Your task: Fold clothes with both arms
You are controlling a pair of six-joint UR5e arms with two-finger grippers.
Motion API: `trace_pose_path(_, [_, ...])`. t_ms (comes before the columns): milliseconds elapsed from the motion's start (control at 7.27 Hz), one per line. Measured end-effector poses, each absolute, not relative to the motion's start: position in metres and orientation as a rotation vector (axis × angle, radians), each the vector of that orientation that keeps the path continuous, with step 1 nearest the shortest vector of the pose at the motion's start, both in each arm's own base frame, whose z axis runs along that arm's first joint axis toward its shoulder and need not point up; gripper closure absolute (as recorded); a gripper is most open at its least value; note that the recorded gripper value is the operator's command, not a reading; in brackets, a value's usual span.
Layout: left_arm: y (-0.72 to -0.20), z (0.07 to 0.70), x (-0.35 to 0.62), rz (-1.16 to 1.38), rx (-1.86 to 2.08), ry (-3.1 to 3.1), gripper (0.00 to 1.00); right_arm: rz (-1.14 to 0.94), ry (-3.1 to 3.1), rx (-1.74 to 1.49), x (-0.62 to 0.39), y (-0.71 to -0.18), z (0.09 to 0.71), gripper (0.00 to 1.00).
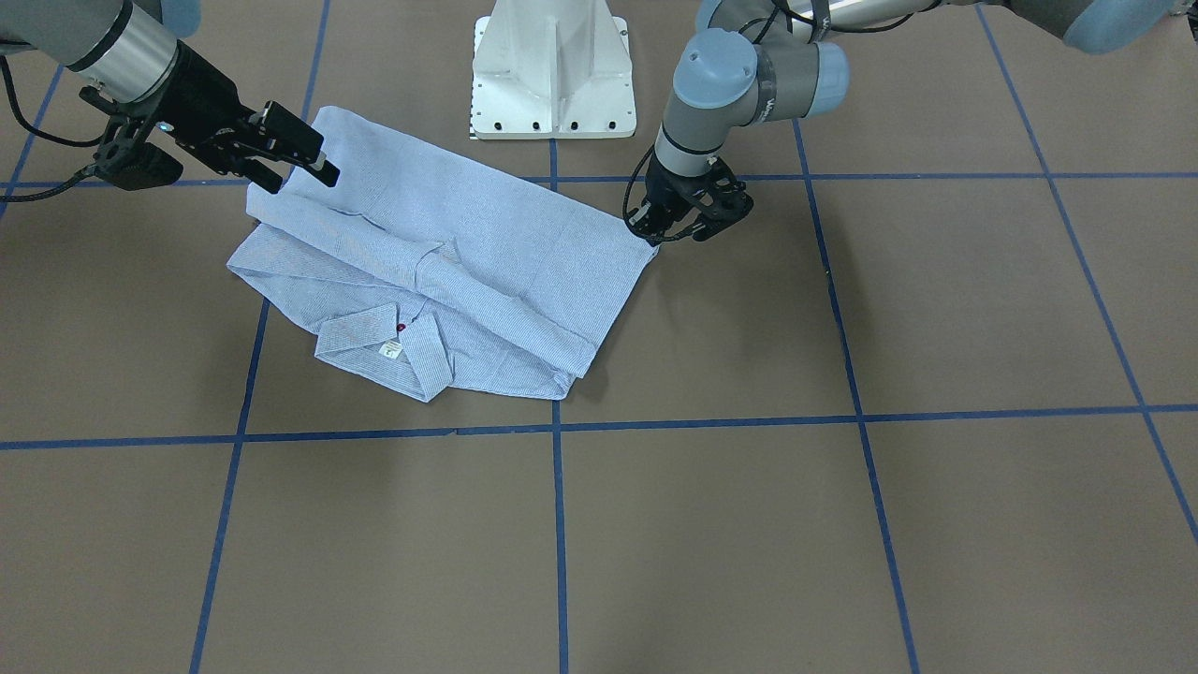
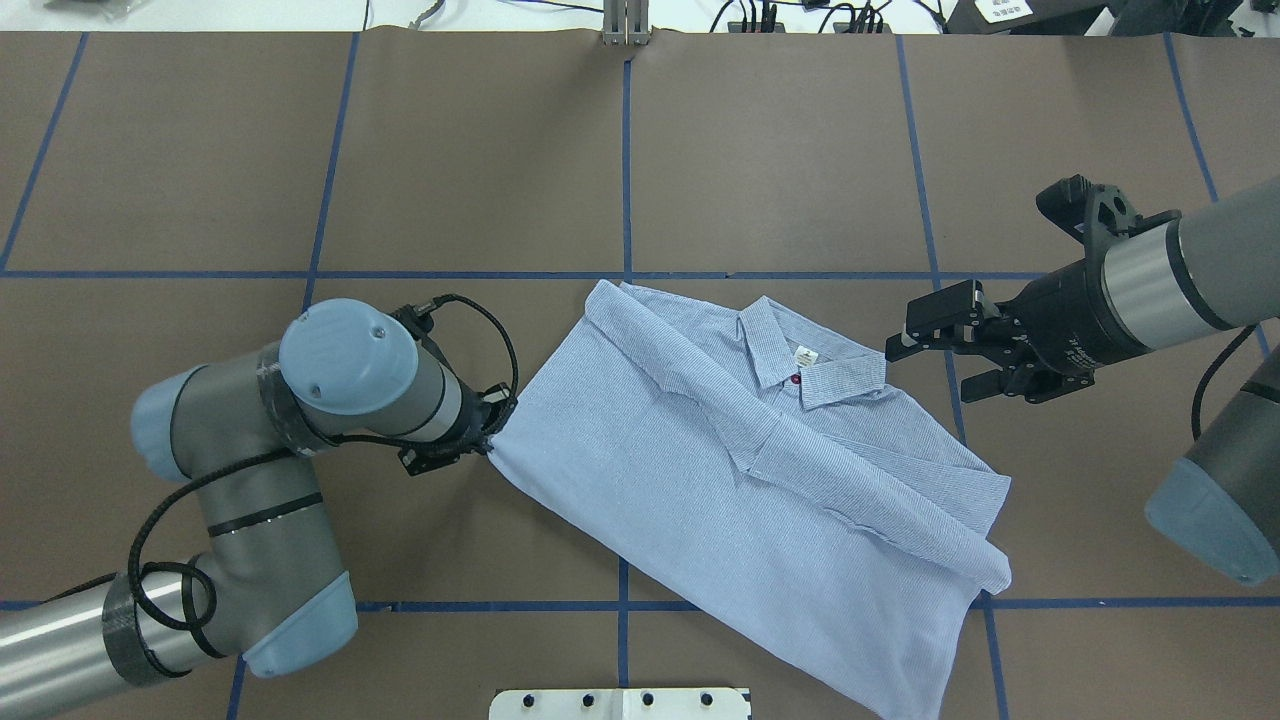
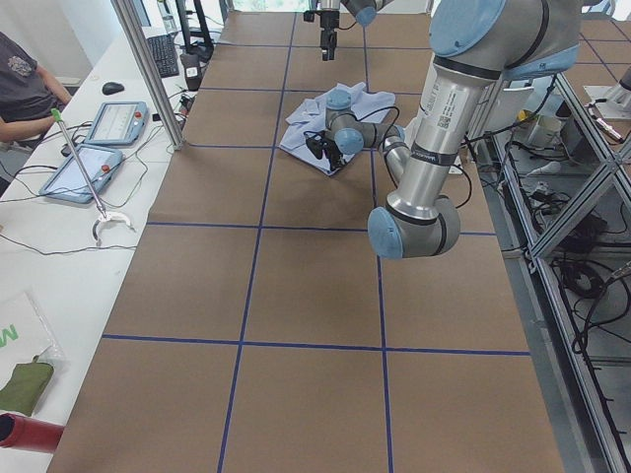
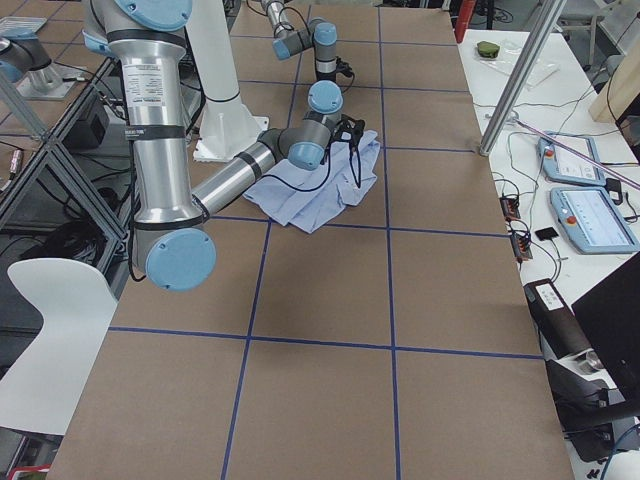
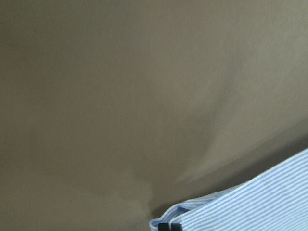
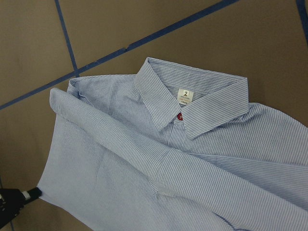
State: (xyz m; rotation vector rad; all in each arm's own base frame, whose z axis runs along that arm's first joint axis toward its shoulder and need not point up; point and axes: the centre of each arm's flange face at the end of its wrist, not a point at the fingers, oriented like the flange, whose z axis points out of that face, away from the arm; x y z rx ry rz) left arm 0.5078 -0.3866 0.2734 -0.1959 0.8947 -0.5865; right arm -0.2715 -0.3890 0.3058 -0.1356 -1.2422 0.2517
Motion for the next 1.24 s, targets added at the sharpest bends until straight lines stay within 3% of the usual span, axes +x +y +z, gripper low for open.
trace_pose_path(550, [-0.487,0.237,0.482,-0.504,0.000,0.995,1.00,0.276,-1.236,-0.109,-0.263,-0.399,0.310,0.00])
trace_pose_path(1238, [-0.631,0.250,0.513,-0.450,0.283,1.091,1.00,0.318,-1.218,-0.038,-0.262,-0.407,0.312,0.00])
